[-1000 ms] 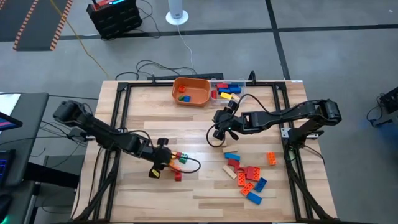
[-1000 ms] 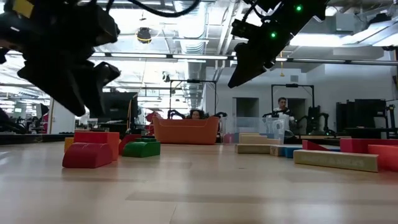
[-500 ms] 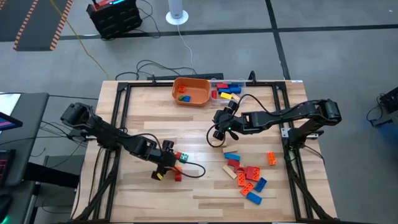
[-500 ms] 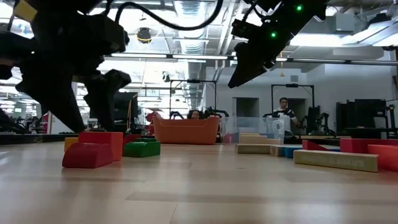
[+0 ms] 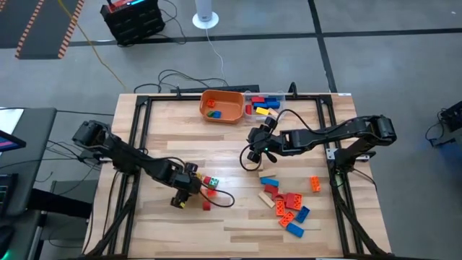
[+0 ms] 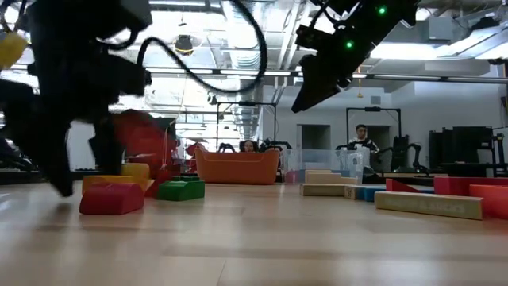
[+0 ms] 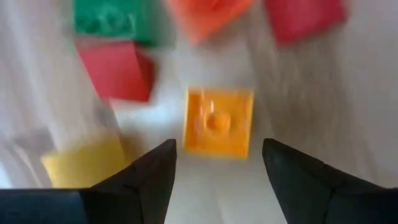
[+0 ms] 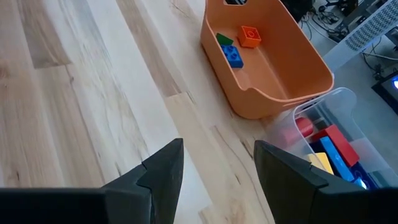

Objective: Sort blocks by size
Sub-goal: Put the bottom yellow small game piece into the orange bin

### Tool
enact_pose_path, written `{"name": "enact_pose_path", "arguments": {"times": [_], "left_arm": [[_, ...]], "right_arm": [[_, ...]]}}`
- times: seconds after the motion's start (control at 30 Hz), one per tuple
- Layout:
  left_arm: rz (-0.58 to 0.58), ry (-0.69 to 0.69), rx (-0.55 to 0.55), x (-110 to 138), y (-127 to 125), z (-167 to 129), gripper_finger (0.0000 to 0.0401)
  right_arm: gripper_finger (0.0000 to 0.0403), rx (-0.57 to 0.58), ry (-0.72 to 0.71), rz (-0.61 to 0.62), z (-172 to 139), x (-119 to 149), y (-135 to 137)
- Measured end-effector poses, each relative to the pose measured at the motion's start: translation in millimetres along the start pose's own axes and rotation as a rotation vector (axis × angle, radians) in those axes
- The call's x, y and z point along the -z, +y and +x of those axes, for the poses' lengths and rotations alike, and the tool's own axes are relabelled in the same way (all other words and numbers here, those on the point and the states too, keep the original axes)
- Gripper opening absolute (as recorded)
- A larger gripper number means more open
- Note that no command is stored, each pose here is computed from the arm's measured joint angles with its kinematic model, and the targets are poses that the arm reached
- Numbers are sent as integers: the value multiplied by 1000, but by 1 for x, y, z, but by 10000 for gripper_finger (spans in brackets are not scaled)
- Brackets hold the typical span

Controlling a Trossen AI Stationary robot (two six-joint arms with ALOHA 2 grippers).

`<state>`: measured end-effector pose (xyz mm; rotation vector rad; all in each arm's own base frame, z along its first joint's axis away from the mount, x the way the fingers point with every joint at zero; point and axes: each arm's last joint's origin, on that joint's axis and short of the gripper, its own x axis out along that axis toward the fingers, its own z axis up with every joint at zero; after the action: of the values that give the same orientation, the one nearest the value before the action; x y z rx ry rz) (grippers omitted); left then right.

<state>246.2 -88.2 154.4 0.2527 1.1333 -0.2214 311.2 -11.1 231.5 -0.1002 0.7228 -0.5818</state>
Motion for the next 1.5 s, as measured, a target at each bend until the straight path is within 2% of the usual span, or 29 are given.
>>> {"name": "enact_pose_path", "arguments": {"times": [0.6, 0.87, 1.0, 1.2, 1.5], "left_arm": [[-40, -63, -13, -6, 0, 0, 235], [-47, -66, -50, -6, 1, 0, 235], [-46, -69, -84, -6, 3, 0, 234], [-65, -80, -94, -8, 7, 0, 194], [-85, -80, -98, -7, 8, 0, 121]], "right_arm": [[225, -6, 14, -3, 0, 3, 1], [225, -47, 54, -7, 8, 27, 5], [225, -84, 40, -26, 4, 35, 15], [225, -132, 20, -56, -7, 40, 33], [225, -151, 13, -41, -13, 41, 40]]}}
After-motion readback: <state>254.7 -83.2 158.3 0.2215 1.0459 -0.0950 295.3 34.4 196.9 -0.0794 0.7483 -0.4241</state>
